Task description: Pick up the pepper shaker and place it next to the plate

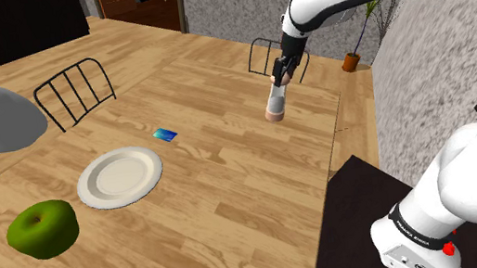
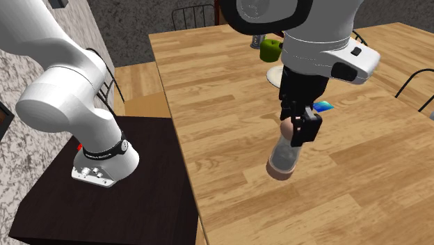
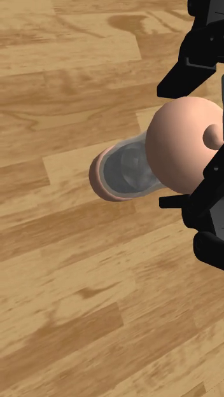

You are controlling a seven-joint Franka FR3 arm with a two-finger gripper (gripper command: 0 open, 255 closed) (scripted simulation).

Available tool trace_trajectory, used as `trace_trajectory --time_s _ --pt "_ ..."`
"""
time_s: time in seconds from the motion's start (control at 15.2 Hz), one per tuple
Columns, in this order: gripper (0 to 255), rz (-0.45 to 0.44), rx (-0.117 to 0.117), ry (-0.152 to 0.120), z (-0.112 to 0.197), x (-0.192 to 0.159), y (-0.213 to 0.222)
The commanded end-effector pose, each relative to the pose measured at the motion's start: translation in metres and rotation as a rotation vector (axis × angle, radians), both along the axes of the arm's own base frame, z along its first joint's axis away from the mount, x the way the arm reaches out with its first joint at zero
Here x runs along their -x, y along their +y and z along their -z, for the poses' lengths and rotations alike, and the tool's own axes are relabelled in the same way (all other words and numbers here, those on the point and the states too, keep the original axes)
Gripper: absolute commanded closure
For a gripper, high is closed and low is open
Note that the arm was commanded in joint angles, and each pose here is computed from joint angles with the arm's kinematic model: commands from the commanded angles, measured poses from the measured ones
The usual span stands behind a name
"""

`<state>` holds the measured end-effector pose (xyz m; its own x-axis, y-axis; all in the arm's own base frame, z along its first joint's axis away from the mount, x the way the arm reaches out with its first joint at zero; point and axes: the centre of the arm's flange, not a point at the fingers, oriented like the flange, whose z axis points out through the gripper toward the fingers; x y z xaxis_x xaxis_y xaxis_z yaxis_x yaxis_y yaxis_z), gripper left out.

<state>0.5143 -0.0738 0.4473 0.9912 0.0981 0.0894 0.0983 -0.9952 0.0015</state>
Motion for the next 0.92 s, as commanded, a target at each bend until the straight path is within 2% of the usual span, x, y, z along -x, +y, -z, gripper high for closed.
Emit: trace_trajectory --time_s 0.0,0.86 --pt "255 0.000 0.000 0.000 -0.011 0.000 0.000" --pt "255 0.000 0.000 0.000 -0.080 0.000 0.000"
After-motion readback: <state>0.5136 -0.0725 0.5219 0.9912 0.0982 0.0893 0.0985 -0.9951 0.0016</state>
